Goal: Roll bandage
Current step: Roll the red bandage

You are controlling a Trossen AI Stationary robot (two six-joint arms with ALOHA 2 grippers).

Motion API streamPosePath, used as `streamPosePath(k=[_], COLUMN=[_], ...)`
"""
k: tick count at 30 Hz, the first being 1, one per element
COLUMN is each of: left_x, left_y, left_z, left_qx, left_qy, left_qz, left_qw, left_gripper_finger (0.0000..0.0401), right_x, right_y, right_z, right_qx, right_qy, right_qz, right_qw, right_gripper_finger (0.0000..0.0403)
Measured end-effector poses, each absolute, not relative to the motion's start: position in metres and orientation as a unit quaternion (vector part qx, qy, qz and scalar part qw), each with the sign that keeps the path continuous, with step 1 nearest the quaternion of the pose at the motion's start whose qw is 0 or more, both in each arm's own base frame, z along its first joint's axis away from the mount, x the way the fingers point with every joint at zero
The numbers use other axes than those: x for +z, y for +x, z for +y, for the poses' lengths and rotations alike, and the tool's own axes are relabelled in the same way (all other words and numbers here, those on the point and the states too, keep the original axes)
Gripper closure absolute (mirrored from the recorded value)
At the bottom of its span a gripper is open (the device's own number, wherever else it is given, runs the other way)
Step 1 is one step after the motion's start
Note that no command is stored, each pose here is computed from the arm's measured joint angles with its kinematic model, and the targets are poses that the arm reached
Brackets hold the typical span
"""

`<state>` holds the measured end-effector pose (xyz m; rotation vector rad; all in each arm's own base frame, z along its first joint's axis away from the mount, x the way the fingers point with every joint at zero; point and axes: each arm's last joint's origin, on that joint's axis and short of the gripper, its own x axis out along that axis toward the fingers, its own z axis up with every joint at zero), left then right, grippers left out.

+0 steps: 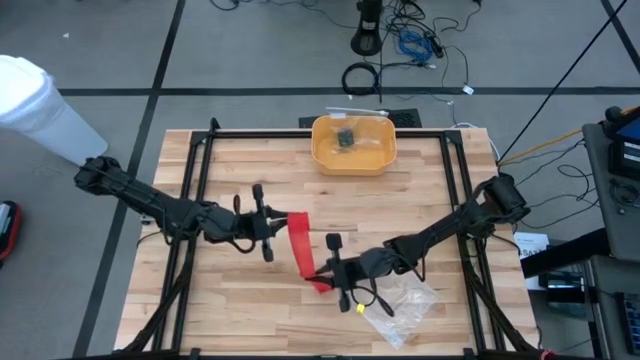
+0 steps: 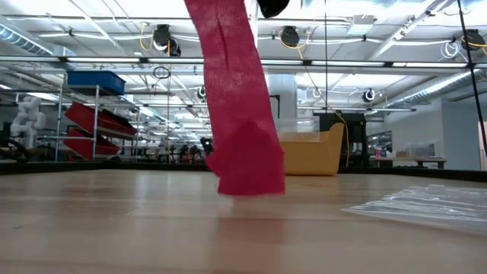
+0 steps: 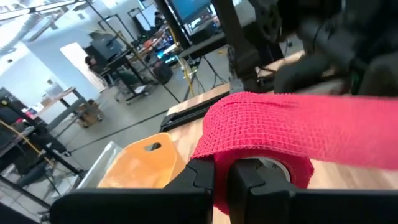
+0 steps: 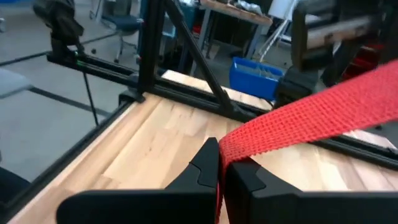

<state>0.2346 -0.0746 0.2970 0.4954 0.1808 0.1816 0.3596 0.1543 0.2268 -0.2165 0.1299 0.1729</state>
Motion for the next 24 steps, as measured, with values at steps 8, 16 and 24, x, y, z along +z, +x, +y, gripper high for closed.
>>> streamPosePath(k=[8, 16, 24], left_x=[0.304, 0.306, 0.306], left_y=[0.23, 0.226, 0.225], left_z=[-0.089, -0.099, -0.105], left_qx=[0.069, 0.047, -0.01], left_qy=[0.213, 0.189, 0.172], left_qz=[0.046, 0.033, 0.022], left_qw=[0.974, 0.98, 0.985], left_gripper_finger=[0.0387, 0.0385, 0.0383], right_x=[0.218, 0.208, 0.214], right_y=[0.368, 0.367, 0.371], right_z=[0.136, 0.105, 0.078], right_qx=[0.055, 0.008, -0.033], right_qy=[-0.108, -0.099, -0.164], right_qz=[0.036, 0.015, -0.023], right_qw=[0.992, 0.995, 0.986], right_gripper_finger=[0.0403, 0.0403, 0.0403])
